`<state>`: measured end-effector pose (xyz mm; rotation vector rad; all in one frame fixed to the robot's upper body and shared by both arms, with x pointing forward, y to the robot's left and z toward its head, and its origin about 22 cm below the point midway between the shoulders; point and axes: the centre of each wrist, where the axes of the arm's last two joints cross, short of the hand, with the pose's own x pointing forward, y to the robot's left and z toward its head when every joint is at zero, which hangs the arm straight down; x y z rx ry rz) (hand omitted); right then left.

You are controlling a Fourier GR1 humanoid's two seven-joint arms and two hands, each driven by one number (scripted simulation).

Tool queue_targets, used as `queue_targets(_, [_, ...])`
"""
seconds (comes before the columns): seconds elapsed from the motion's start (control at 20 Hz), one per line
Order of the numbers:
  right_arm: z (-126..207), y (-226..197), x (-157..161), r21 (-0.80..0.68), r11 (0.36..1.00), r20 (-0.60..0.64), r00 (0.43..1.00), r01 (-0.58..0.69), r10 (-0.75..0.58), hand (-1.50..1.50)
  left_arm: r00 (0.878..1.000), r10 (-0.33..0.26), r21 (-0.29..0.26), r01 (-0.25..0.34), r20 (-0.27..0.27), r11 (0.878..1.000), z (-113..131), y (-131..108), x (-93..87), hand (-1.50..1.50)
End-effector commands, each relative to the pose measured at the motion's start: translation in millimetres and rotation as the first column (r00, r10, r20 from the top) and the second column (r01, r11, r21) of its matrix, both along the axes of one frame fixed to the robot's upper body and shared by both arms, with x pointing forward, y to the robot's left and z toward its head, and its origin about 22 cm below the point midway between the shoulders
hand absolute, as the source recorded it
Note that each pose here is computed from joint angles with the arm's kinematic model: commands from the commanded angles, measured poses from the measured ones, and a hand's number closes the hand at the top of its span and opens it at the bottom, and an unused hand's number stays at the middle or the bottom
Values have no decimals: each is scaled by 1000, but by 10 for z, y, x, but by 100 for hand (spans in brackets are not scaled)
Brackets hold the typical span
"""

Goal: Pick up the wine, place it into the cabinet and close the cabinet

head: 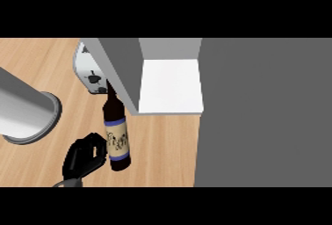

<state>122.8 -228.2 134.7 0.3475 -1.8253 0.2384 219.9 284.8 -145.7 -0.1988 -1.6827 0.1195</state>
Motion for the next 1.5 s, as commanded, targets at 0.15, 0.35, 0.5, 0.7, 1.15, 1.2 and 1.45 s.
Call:
queue_targets(0.15, [160,69,-177,44,999,56,998,-1,-1,-150,996,35,246,-55,85,968,149,13,83,150])
queue_targets(0.35, [280,3,-184,21,1000,47,999,-21,20,-150,997,55,285,-69,56,956,431,-309,367,150])
queue_targets(0.5, [226,-58,-175,17,1000,54,999,6,-7,-150,998,48,265,-57,40,963,554,-483,508,150])
queue_targets(0.7, [289,57,-248,10,1000,35,999,-11,11,-150,998,34,307,-51,61,950,826,-435,456,150])
queue_targets(1.15, [218,-136,-160,13,1000,39,999,-19,19,-150,1000,4,363,-8,10,932,1208,-1253,905,150])
queue_targets(1.2, [252,-77,-171,22,1000,29,1000,-9,9,-150,1000,-13,390,5,19,921,1218,-1175,896,150])
queue_targets(1.45, [158,-52,-89,28,1000,44,999,-8,7,-150,999,26,462,-39,35,886,1488,-1560,1089,150])
